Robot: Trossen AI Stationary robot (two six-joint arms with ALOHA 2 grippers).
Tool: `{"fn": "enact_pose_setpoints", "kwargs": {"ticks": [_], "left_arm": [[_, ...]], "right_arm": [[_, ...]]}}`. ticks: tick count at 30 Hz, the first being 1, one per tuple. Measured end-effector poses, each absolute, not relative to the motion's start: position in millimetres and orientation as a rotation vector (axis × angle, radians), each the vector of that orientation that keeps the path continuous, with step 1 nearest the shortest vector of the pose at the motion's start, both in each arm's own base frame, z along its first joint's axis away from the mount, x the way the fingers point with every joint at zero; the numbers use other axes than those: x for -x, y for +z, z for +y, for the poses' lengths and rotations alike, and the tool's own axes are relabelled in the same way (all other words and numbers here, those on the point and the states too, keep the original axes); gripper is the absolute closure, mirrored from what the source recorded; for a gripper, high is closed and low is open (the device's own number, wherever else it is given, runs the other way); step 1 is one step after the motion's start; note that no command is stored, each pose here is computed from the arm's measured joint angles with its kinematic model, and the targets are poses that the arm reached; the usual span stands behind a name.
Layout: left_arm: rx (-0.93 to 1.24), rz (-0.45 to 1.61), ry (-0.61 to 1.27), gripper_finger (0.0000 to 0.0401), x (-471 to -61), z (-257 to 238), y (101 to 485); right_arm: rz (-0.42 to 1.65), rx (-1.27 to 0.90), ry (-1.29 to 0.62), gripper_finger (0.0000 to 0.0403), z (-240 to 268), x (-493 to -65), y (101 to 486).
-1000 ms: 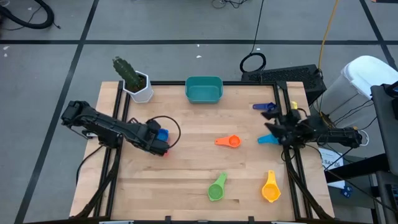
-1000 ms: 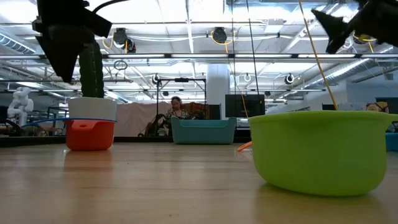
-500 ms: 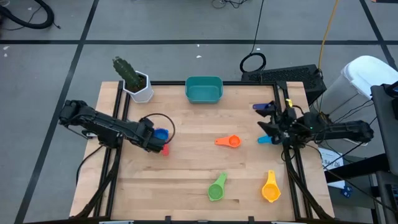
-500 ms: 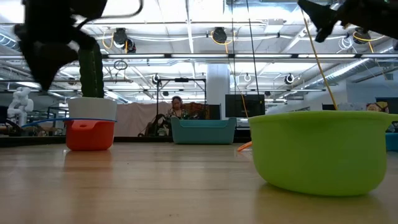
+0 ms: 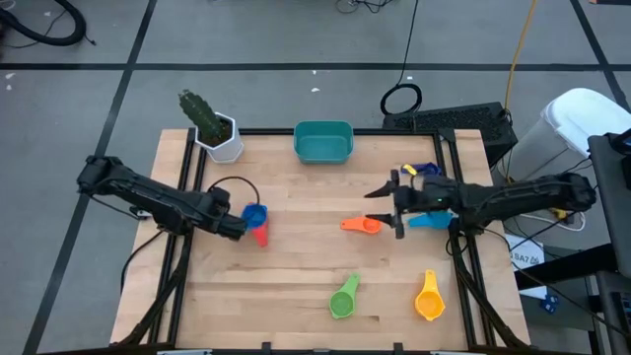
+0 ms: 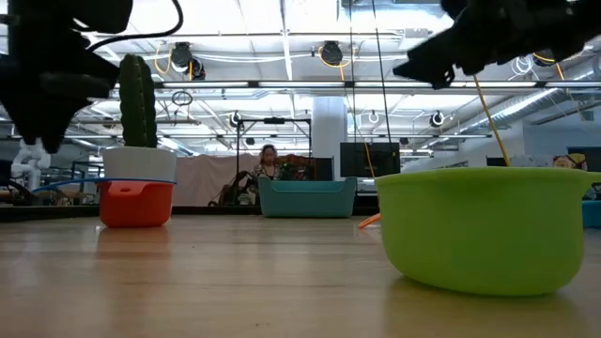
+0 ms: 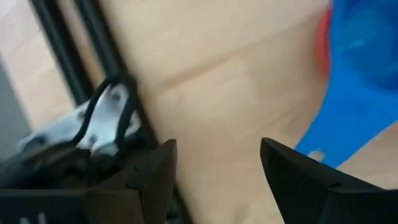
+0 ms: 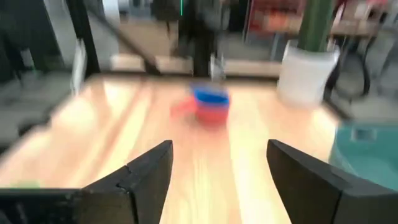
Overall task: Nest measuring cups in basket
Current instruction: Stack the blue measuring cup on the red measuring cup
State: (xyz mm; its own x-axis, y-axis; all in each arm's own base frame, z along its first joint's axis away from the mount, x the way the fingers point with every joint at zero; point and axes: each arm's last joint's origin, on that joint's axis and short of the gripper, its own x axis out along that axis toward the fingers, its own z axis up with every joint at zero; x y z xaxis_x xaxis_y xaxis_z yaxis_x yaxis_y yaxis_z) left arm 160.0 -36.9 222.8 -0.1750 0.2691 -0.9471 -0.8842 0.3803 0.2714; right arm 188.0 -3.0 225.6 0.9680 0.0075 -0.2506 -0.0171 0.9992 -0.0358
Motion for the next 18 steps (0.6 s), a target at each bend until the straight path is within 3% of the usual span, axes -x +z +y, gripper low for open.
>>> {"fn": "enact_pose_setpoints", "kwargs": {"ticks": [5,12,18], "left_arm": [[0.58,1.304,1.136,0.0167,-165,-30,219],[0.604,1.356,1.105,0.0167,-157,-27,180],[0.653,1.367,1.055,0.0167,-163,-31,179]], "right_arm": [[0.426,0.063,0.019,0.0151,-3,-197,235],[0.4,0.091,0.028,0.0151,-3,-200,248],[0.427,0.08,0.026,0.0151,-3,-202,244]]}}
